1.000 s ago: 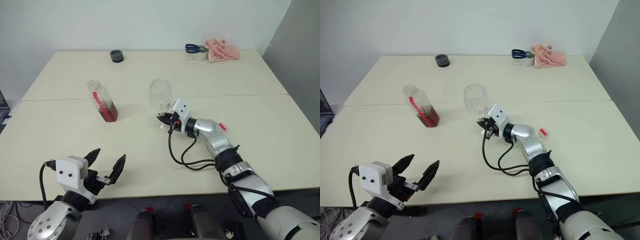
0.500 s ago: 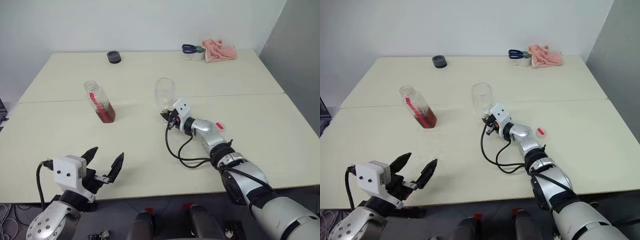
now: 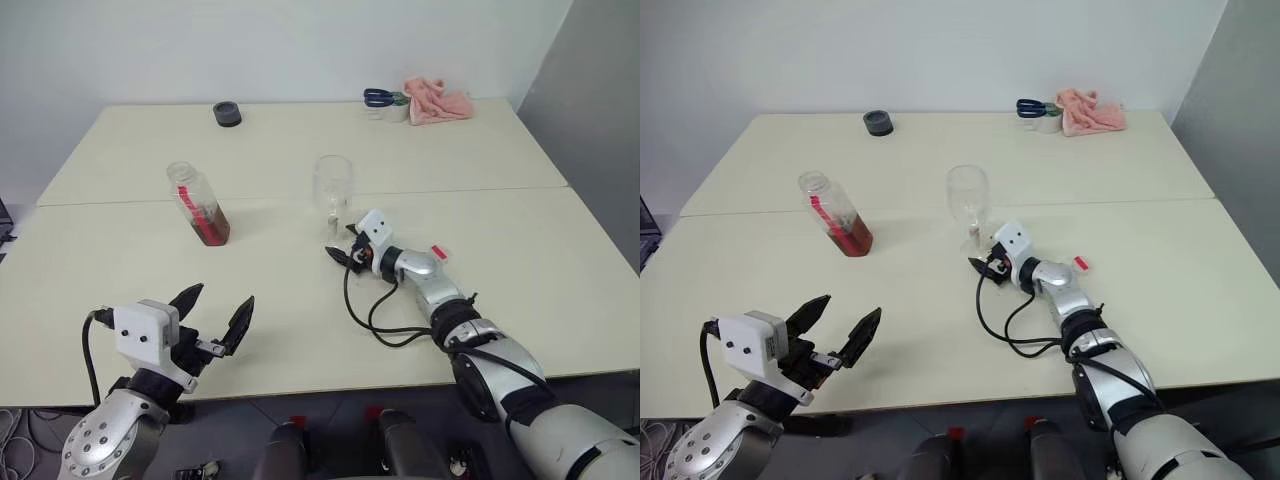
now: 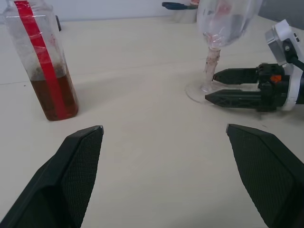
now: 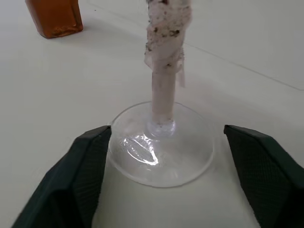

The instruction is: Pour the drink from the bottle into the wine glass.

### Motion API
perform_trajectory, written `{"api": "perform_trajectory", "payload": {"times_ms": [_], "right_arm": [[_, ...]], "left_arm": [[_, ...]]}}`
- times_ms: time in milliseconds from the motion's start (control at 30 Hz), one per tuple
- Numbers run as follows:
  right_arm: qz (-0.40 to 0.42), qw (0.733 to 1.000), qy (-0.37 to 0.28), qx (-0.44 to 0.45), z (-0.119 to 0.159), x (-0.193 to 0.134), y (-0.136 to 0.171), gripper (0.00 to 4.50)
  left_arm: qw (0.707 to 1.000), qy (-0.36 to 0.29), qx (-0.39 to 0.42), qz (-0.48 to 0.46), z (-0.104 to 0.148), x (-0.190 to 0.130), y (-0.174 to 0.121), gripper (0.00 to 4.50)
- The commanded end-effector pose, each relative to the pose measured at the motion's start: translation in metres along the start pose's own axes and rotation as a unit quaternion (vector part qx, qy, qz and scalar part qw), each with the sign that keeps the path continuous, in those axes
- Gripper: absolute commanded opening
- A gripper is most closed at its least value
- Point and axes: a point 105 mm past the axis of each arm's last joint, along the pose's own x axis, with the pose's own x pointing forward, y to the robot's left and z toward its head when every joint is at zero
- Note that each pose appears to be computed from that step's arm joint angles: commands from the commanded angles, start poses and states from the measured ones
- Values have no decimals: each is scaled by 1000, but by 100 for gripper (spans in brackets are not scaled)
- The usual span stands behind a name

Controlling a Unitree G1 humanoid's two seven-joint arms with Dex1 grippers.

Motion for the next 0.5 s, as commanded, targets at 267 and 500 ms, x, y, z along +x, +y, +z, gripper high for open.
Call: {"api": "perform_trajectory", "payload": {"times_ms": [267,500], "right_arm": [[77,994,-78,-16,95,-109,16,385],[181,982,-61,-2,142,-149,45,385]], "left_arm": [[986,-38,-14,163,-2,11,54,450],[972,-67,2,225,7,34,92,450]]}}
